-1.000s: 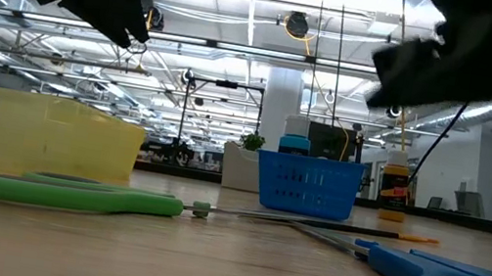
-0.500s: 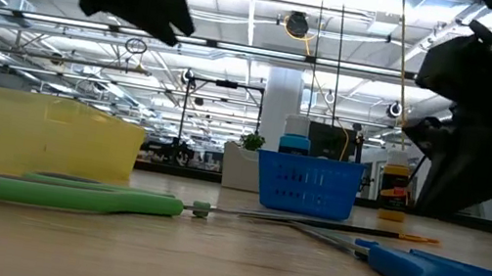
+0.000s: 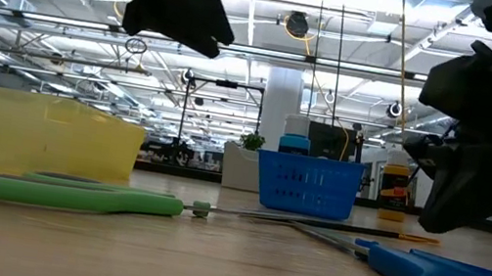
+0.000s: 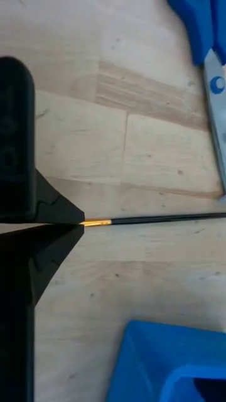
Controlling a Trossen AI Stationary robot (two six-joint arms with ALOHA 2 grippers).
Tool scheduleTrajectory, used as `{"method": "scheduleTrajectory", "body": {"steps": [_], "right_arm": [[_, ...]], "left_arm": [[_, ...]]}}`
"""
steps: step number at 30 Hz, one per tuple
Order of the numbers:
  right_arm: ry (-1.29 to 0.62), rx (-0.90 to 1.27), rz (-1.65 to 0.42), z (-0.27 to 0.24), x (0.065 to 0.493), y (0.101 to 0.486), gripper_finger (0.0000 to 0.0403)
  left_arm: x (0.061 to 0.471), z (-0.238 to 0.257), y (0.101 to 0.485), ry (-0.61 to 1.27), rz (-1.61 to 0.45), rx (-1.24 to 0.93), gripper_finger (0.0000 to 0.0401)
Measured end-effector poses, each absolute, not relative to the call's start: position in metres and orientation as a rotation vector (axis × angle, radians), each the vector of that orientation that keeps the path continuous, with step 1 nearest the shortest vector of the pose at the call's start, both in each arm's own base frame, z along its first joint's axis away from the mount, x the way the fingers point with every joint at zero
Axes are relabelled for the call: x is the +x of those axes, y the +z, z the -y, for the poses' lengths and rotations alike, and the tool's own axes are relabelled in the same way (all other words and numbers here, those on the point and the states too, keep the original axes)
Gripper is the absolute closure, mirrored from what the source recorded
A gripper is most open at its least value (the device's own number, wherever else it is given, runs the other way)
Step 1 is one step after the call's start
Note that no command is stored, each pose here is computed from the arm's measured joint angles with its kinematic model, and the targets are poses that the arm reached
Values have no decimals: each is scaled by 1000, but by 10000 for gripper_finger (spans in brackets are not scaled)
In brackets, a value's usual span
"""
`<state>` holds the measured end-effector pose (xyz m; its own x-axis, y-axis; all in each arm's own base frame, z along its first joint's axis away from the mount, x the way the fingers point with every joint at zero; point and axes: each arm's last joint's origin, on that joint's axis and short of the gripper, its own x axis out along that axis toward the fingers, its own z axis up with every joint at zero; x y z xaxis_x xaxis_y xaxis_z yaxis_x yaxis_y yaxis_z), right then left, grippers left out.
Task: Pick & Place Paint Supplies
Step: Put the gold paint brush into the yellow bin
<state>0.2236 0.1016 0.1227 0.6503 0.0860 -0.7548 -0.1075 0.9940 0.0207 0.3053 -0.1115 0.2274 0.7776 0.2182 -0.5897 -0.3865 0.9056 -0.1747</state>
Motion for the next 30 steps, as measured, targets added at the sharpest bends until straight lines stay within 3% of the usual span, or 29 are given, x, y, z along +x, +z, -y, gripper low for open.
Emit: {"method": "scheduleTrajectory", "body": {"steps": [12, 16, 30], "right_arm": [[85, -39, -903, -98, 224, 102, 403], [83, -36, -909, -97, 224, 102, 403], [71, -18, -921, -96, 223, 101, 403]], "left_arm": [[309, 109, 225, 315, -603, -305, 244], [313, 114, 218, 220, -660, -337, 245], [353, 127, 131, 56, -738, -130, 244]]}}
